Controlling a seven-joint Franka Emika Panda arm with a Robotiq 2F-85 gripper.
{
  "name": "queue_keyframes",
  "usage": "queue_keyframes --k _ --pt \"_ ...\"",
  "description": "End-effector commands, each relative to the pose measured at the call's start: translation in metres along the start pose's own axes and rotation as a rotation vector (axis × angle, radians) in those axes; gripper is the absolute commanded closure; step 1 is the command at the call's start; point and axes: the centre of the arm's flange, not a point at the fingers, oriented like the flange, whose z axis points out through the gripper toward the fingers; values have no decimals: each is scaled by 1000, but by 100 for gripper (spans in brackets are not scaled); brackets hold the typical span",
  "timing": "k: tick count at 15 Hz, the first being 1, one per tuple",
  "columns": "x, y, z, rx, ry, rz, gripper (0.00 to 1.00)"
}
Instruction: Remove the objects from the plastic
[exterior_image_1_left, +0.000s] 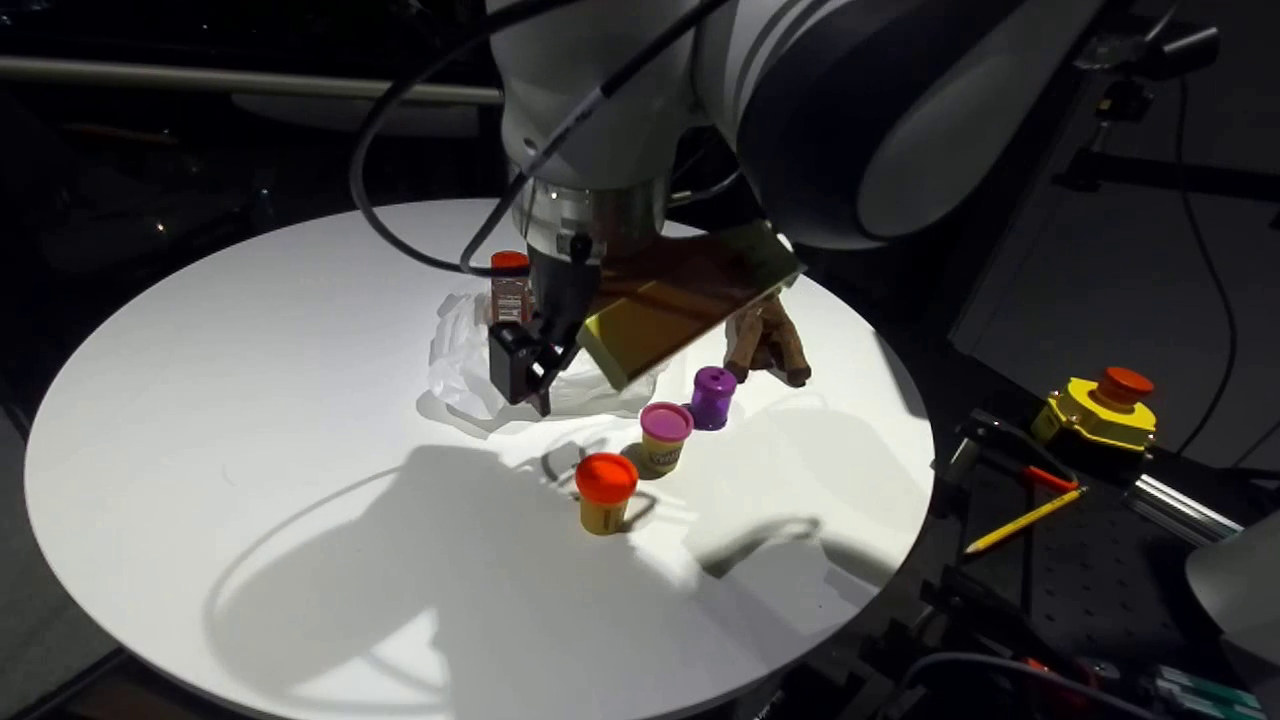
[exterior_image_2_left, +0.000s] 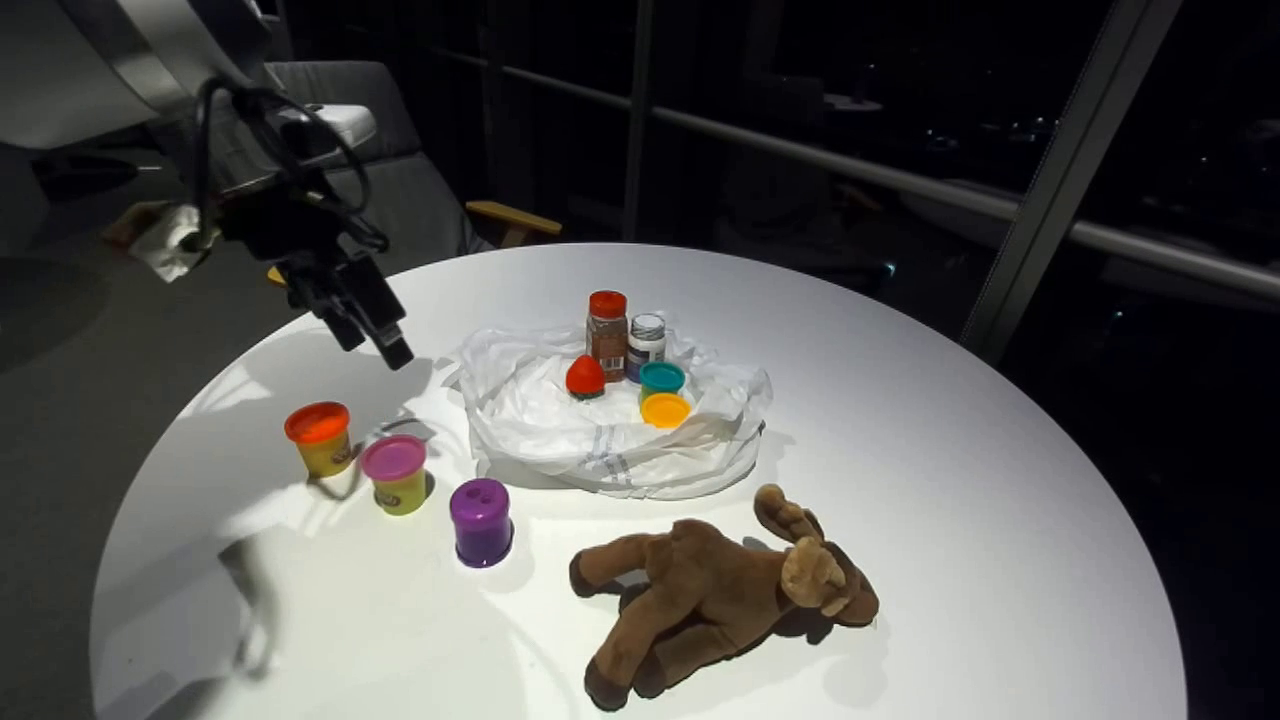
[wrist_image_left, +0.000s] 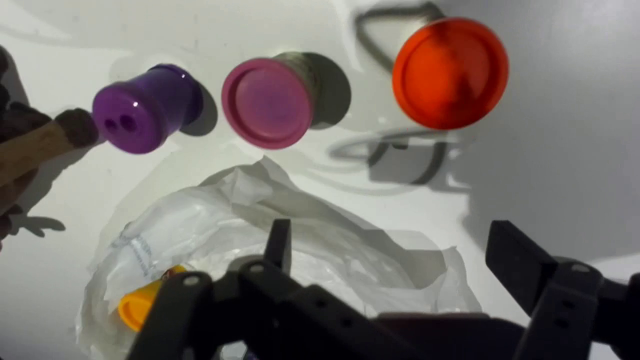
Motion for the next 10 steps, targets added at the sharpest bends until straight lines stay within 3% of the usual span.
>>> queue_keyframes --k 1,5,10 --pt "52 31 0 -3 1 -74 0" --pt "105 71 33 -7 -69 -78 0" --pt "163 117 69 -3 -86 -82 0"
